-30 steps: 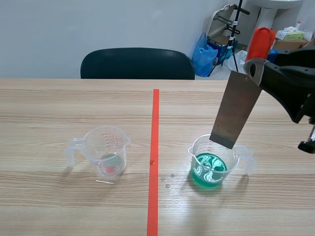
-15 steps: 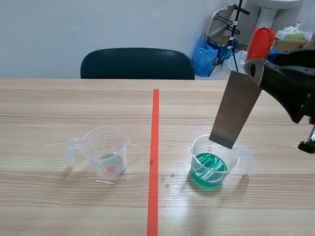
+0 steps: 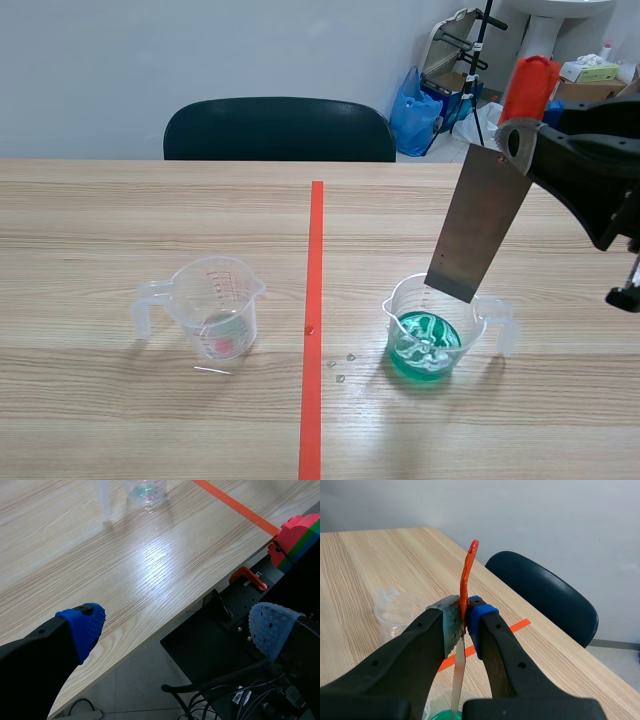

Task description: Do the redox reaction experiment

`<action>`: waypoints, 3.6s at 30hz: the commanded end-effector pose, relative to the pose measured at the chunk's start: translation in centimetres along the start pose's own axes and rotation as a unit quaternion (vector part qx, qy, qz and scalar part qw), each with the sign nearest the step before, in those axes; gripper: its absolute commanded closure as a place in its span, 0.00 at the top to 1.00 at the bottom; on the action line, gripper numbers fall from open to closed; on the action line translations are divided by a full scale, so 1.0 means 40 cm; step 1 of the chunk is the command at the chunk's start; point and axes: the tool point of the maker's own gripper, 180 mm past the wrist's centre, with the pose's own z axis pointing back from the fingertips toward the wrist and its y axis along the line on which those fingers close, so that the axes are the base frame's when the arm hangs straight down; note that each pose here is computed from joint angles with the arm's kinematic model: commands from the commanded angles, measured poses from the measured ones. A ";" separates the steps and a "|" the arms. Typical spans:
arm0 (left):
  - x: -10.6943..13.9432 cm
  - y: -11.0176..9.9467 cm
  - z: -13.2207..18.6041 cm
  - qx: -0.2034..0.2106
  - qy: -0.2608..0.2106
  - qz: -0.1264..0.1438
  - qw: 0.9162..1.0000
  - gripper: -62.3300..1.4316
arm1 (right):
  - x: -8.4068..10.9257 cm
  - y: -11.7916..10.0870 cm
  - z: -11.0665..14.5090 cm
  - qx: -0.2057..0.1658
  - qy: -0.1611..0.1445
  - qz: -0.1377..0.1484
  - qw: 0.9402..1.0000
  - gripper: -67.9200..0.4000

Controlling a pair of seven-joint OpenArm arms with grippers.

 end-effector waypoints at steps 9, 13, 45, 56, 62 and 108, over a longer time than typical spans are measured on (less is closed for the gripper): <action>0.014 0.000 -0.003 0.001 -0.012 0.001 1.000 0.99 | 0.033 -0.008 -0.006 -0.002 -0.021 0.008 1.000 0.03; 0.014 0.000 -0.003 0.001 -0.012 0.001 1.000 0.99 | 0.033 -0.008 -0.006 -0.002 -0.021 0.008 1.000 0.03; 0.014 0.000 -0.003 0.001 -0.012 0.001 1.000 0.99 | 0.033 -0.008 -0.006 -0.002 -0.021 0.008 1.000 0.03; 0.014 0.000 -0.003 0.001 -0.012 0.001 1.000 0.99 | 0.033 -0.008 -0.006 -0.002 -0.021 0.008 1.000 0.03; 0.014 0.000 -0.003 0.001 -0.012 0.001 1.000 0.99 | 0.033 -0.008 -0.006 -0.002 -0.021 0.008 1.000 0.03; 0.014 0.000 -0.003 0.001 -0.012 0.001 1.000 0.99 | 0.107 -0.023 -0.063 0.029 -0.064 0.038 0.997 0.03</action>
